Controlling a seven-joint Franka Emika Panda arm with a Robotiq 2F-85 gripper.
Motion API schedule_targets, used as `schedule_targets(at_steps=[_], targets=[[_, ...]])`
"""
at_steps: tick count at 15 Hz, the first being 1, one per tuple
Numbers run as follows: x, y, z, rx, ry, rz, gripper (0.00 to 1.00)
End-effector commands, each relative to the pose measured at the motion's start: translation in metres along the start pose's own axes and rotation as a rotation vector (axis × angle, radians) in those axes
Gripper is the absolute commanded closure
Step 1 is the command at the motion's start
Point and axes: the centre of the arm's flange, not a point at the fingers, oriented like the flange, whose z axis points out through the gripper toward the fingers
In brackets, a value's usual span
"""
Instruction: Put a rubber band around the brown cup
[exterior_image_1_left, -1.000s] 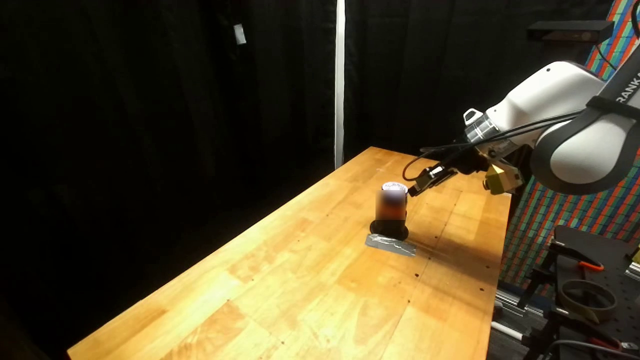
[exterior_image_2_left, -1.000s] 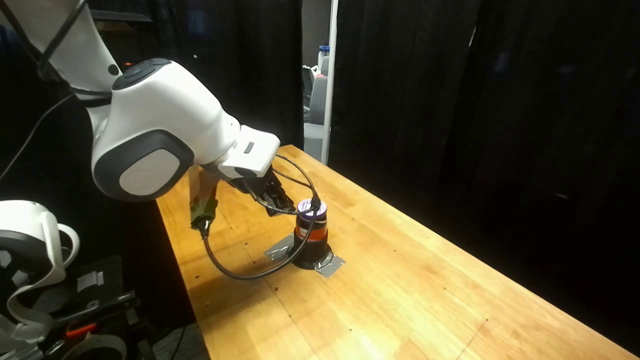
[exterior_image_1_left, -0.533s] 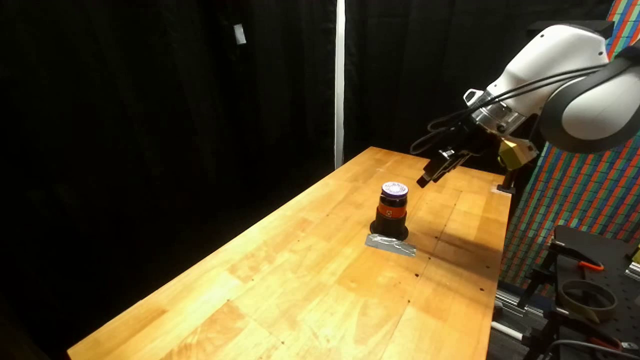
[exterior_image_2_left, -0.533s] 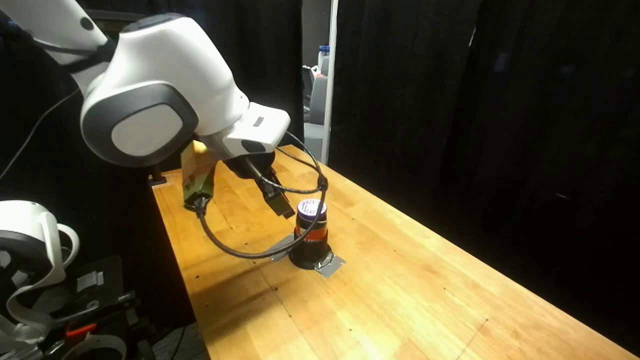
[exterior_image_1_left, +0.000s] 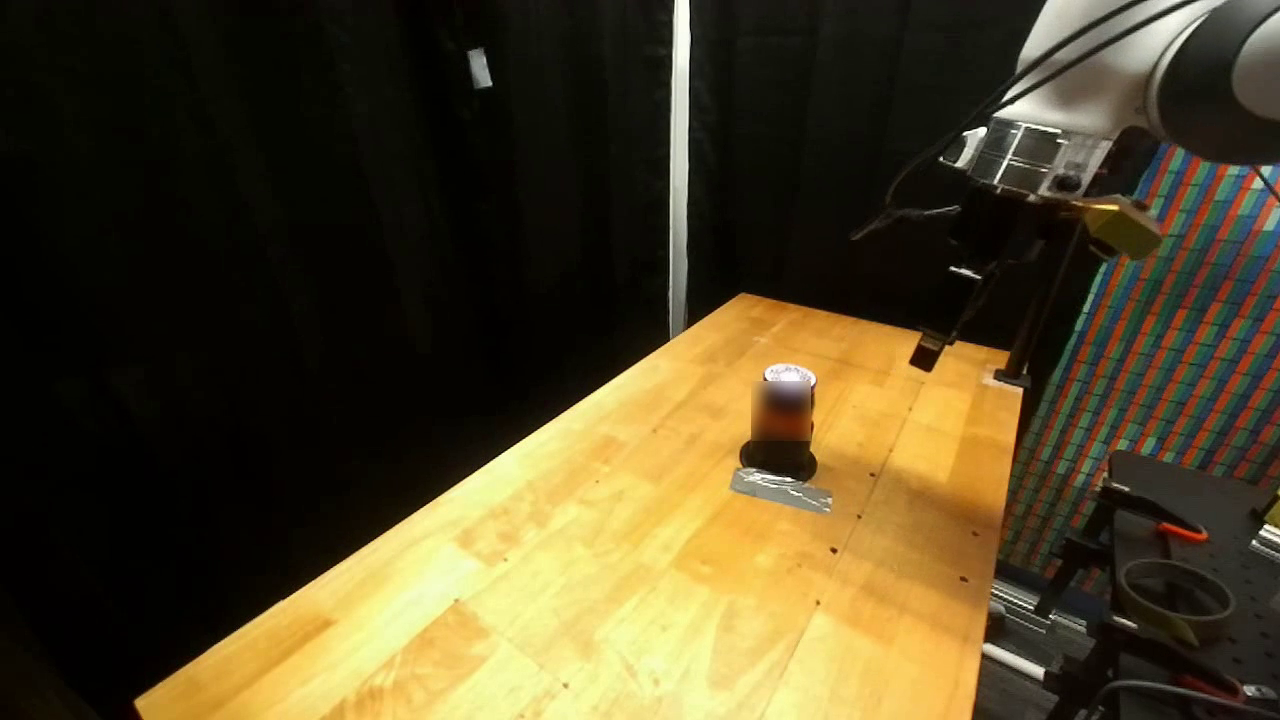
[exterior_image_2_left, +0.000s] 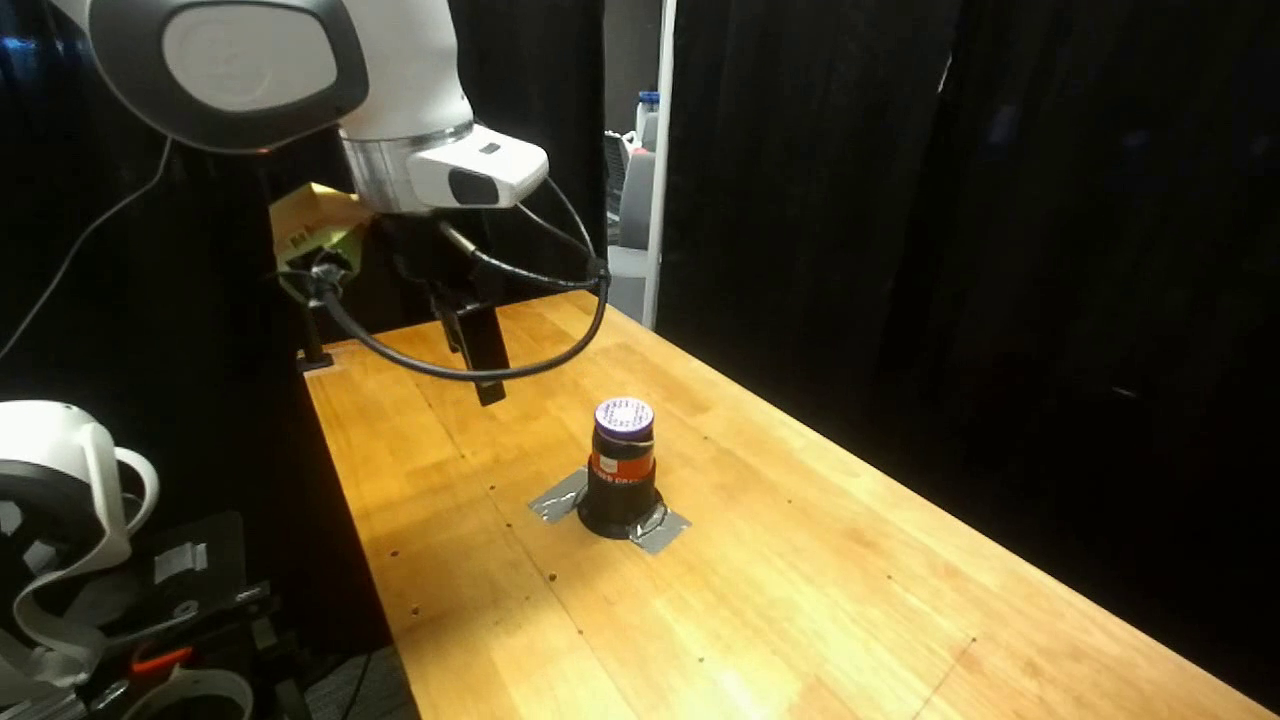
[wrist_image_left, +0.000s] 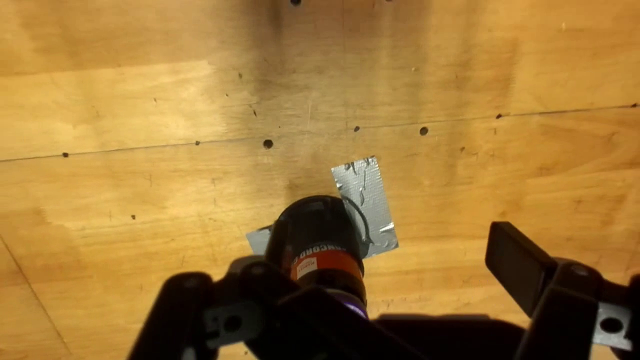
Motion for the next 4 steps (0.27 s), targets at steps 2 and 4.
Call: schedule_targets(at_steps=[2, 4], targets=[[0.001, -0.006, -0.012, -0.001, -0.097, -0.053, 0.00], [0.002, -0.008, -0.015, 0.000, -0.110, -0.058, 0.00]])
